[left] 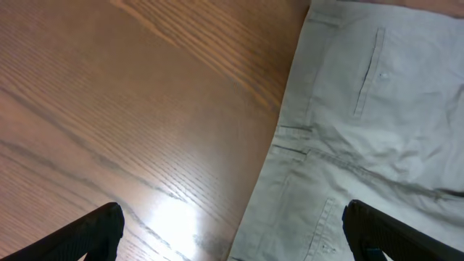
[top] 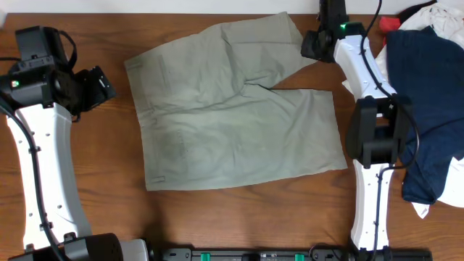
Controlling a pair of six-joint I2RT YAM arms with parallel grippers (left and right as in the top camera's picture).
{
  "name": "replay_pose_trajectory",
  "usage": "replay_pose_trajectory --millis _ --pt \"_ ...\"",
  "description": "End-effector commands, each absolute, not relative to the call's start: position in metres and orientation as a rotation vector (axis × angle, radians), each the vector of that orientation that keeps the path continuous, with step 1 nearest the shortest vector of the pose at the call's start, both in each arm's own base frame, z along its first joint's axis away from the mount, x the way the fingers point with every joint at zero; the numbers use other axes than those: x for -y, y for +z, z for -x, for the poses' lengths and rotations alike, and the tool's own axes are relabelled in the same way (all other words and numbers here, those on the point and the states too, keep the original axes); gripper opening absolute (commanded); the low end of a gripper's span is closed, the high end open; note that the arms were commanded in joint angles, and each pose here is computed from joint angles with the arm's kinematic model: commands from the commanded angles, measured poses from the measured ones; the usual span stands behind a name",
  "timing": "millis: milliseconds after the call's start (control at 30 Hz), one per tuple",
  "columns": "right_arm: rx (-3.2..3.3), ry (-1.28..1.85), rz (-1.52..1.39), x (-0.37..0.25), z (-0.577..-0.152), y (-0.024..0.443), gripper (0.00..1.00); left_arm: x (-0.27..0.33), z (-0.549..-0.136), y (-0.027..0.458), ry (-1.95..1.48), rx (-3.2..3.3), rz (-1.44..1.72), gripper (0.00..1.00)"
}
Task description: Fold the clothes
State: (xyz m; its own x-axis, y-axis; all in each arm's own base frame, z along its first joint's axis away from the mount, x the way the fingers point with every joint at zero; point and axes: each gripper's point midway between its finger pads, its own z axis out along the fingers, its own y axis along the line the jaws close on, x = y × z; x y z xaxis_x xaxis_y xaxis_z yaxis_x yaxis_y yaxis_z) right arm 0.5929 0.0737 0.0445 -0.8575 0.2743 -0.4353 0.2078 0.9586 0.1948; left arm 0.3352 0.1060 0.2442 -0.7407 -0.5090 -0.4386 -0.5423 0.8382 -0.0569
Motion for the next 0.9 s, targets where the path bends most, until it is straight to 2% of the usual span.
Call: replay_pose_trajectory --millis 0,433,533,633,867 --pt "-2.675 0.156 -0.377 -0.080 -0.589 0.016 0.34 -0.107 -0.335 0.241 0.115 -2.578 0.790 0.98" --pt "-2.714 0.094 -0.387 -0.077 -0.584 -0.013 0.30 -0.106 -0.335 0.241 0.115 -2.578 0.790 0.98" --pt "-2.727 0.074 -0.391 -0.075 -0.581 -0.019 0.22 -0.106 -0.335 0.241 0.115 -2.578 0.790 0.98" --pt "-2.757 0.041 -0.398 -0.071 -0.572 -0.026 0.03 -0.106 -0.335 0.241 0.115 -2.578 0.790 0.98" --pt "-2.878 -0.026 -0.366 -0.060 -0.544 -0.036 0.01 -0.106 -0.335 0.241 0.115 -2.578 0.790 0.98"
